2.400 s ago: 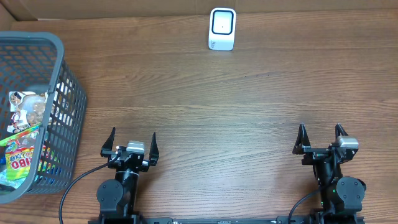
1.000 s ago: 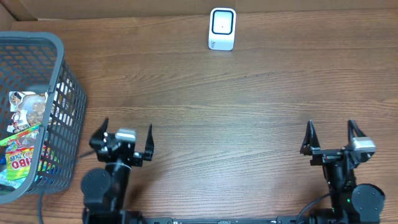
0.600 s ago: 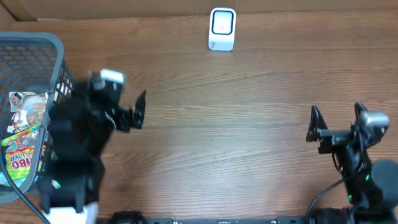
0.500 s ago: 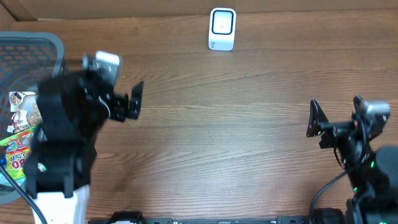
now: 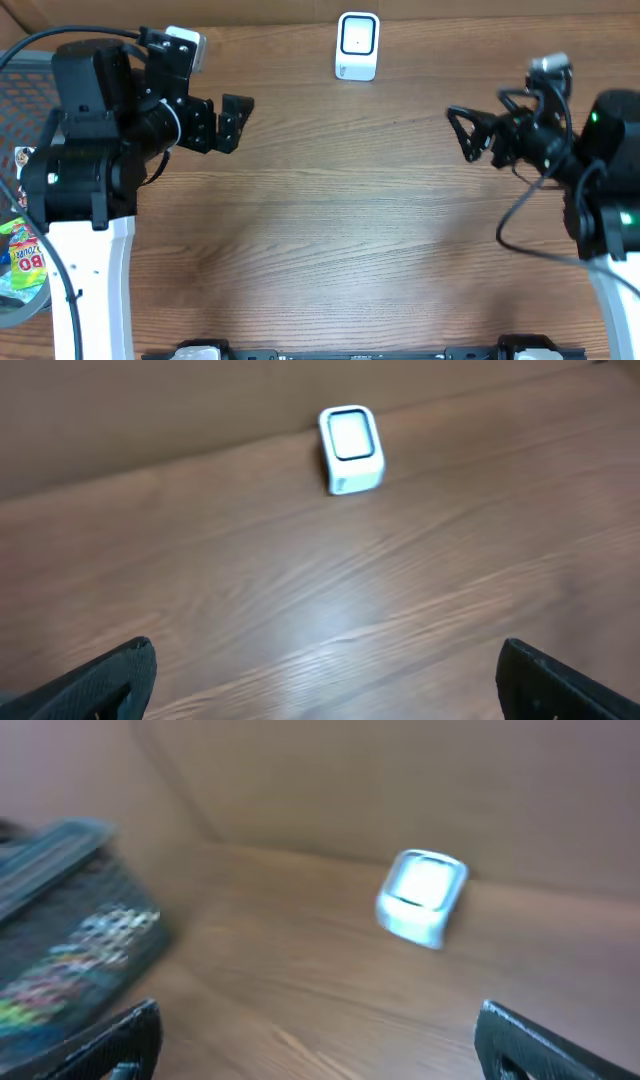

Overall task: Scan the item barcode
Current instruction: 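Reach the left gripper into the grey basket and grasp the dried mushroom bag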

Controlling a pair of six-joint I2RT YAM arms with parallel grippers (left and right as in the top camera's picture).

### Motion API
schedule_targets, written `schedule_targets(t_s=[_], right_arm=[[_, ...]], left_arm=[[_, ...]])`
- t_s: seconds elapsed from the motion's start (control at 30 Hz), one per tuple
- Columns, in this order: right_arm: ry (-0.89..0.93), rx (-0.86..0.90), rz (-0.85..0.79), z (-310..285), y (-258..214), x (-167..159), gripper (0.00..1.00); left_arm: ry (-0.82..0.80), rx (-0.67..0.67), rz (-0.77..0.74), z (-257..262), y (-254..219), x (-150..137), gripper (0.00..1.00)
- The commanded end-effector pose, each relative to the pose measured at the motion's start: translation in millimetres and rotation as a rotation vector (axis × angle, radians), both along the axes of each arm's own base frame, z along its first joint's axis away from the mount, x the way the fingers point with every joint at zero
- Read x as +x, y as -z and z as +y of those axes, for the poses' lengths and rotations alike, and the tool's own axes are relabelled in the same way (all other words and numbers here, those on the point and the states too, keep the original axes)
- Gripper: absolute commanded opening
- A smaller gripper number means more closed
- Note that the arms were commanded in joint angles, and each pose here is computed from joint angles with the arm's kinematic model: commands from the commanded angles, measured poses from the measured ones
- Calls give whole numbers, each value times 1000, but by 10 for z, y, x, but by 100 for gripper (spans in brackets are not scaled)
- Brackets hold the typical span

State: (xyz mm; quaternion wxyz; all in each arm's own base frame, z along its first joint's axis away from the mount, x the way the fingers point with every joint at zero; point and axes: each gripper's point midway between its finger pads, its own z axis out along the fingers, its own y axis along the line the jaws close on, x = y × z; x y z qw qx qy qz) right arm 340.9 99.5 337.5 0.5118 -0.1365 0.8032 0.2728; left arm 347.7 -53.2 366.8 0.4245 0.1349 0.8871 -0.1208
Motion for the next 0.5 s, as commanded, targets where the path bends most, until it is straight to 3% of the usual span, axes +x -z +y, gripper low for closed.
schedule_targets(t_s=[0.0, 0.2, 0.47], right_arm=[[-377, 146, -76, 483, -272, -131, 100], [-310, 257, 90, 472, 41, 281, 100], [-68, 311, 250, 361, 399, 682, 100]], left_arm=[[-6, -68, 29, -53, 7, 91, 100], [-652, -61, 164, 906, 371, 264, 100], [-1071, -190, 222, 1923, 570, 69, 99]])
